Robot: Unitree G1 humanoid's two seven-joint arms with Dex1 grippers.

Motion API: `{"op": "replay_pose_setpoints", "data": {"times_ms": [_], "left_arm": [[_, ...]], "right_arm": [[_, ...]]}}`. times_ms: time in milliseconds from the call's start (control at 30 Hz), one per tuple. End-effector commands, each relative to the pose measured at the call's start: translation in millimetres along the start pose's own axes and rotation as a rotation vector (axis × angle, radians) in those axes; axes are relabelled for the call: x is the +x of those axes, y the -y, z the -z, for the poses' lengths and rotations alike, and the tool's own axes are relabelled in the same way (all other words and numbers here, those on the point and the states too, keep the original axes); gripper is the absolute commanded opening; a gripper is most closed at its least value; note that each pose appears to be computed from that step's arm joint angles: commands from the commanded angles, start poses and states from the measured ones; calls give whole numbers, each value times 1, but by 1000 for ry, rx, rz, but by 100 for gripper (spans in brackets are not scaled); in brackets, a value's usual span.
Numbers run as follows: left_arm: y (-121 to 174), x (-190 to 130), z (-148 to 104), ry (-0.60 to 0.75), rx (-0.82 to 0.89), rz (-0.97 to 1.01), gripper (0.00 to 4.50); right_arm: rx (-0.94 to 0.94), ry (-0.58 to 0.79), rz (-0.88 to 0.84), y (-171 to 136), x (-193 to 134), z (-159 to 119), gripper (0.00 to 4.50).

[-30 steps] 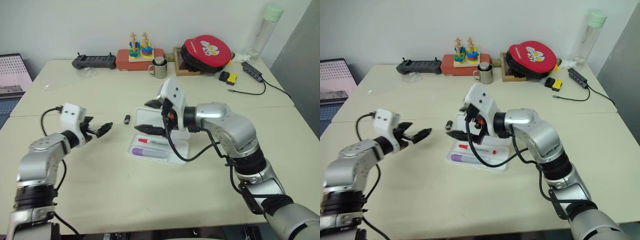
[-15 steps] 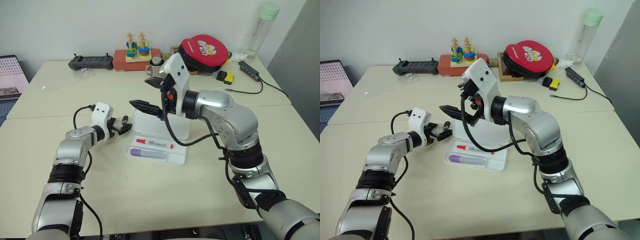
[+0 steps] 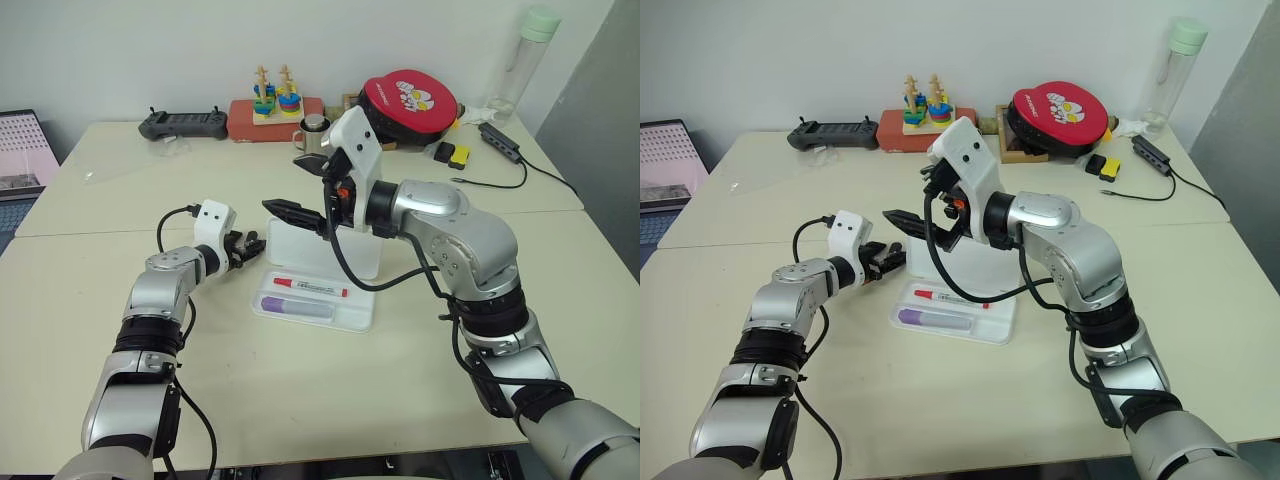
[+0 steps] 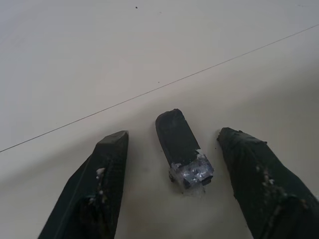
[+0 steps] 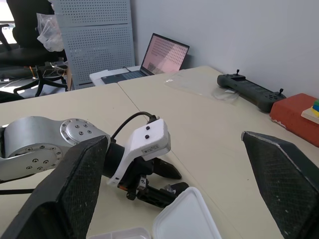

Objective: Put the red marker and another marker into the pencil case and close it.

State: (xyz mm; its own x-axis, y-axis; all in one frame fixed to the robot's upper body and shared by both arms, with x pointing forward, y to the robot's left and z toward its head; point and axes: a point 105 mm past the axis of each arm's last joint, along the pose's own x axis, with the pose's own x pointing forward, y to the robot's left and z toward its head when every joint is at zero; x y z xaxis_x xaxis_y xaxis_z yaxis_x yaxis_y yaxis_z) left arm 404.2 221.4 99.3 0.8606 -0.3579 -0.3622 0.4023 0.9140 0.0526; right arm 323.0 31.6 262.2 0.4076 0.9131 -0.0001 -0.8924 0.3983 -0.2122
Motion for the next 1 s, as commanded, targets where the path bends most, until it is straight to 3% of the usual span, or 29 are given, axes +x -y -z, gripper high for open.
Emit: {"op": "replay_pose_setpoints", "data": {"times_ms": [33,333,500,600,667,900,1000], "left_arm": [[2,1,-1,4,-1,12,219],[2,2,0,10,-4,-5,46],[-4,-1,0,32,0,-44,44],[-20,-21,-43,258,-27,-109,44],[-16,-35,-72,380,-44,-56,44],[59,-59,-115,492,133,336,44],[99,-68,-114,470,203,546,44]], "right_arm": [[-33,47,-2,-2,-2,-13,450],[-33,41,5,2,-4,-11,450],[-37,28,-2,3,-9,-8,450],[-45,13,-27,4,-23,-3,450],[-39,-5,-54,3,-34,2,450],[-35,-116,-119,1,-67,23,450],[-38,-171,-153,-4,-81,31,450]]}}
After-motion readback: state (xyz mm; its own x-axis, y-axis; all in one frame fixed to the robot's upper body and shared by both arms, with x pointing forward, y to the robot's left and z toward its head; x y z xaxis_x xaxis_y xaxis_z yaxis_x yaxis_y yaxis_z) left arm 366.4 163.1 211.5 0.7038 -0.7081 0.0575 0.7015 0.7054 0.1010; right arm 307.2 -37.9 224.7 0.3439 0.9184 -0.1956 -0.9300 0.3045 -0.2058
